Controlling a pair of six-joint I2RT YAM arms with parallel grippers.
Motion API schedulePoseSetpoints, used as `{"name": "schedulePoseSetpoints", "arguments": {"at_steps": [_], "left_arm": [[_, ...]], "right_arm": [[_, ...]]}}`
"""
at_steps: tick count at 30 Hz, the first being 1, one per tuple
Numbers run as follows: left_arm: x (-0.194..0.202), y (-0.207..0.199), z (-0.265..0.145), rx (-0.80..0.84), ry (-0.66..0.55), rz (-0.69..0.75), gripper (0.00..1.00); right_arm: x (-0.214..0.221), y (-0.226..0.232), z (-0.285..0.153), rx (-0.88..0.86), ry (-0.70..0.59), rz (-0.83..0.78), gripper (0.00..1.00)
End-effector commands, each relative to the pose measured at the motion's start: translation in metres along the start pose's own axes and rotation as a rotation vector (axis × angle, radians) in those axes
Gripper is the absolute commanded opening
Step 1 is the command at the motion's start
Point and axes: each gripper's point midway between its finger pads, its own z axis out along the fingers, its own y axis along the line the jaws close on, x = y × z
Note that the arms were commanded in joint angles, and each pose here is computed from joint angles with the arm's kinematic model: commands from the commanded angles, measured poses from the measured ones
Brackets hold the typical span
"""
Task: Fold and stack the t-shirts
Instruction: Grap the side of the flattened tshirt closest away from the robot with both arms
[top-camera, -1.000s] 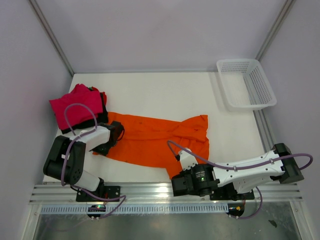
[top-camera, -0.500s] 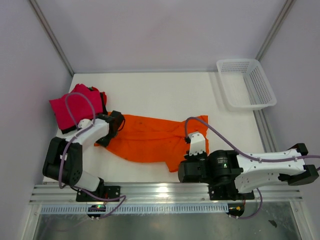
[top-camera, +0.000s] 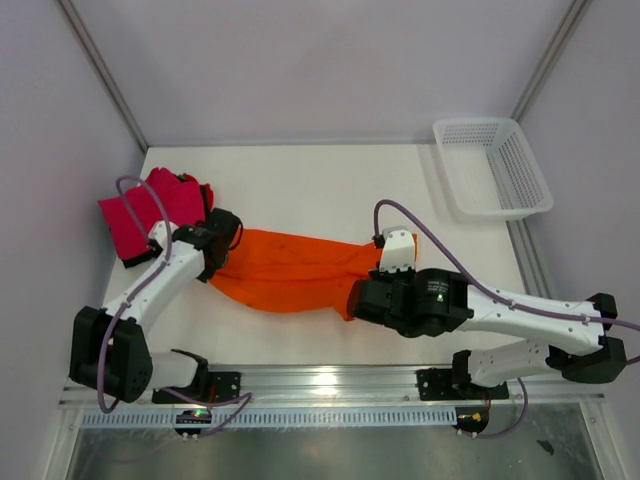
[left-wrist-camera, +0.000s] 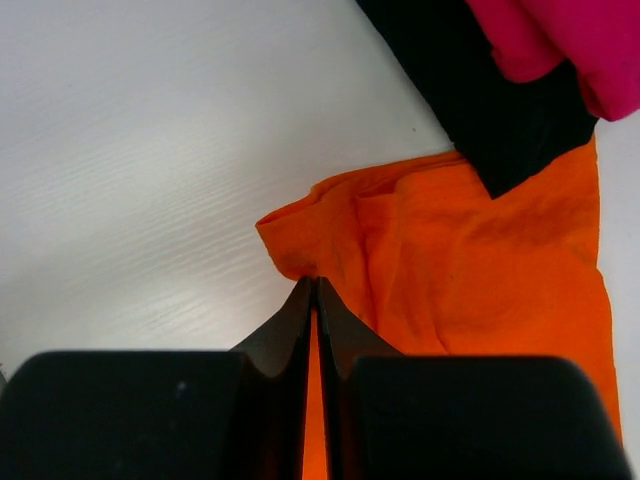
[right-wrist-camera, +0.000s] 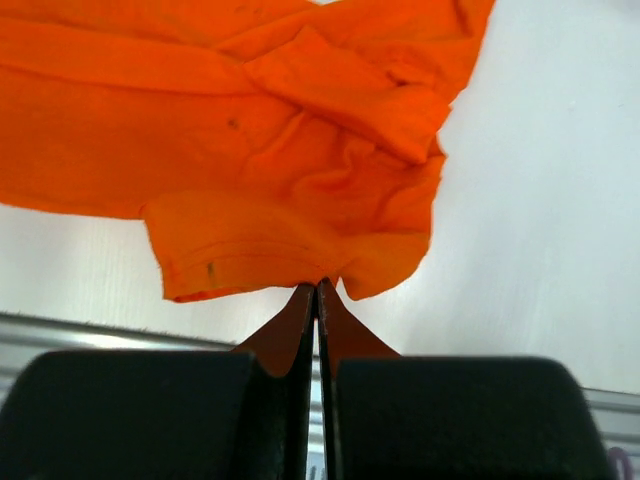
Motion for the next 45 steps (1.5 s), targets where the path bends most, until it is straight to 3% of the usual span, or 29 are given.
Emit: {"name": "schedulePoseSetpoints", "arguments": {"at_steps": [1, 8, 18, 23, 31, 45], "left_arm": [[-0.007, -0.032, 0.000, 0.050, -0.028, 0.059, 0.06], [0.009, -0.076, 0.009, 0.036, 0.023, 0.167, 0.03], [-0.001, -0.143, 0.010, 0.088, 0.001, 0.215, 0.03], [-0.008, -0.172, 0.019, 0.093, 0.021, 0.220, 0.03], [-0.014, -0.178, 0.040, 0.009, 0.026, 0.252, 0.01], [-0.014, -0.200, 0.061, 0.082, 0.085, 0.248, 0.01]], "right_arm": [[-0.026, -0.049, -0.002, 0.144, -0.066, -0.134, 0.03], [-0.057, -0.068, 0.021, 0.240, -0.101, -0.129, 0.03], [-0.070, -0.085, 0.039, 0.310, -0.100, -0.167, 0.03], [-0.075, -0.096, 0.069, 0.320, -0.075, -0.153, 0.03], [-0.099, -0.101, 0.103, 0.298, -0.038, -0.166, 0.03], [-0.110, -0.093, 0.140, 0.287, 0.017, -0.227, 0.03]]}}
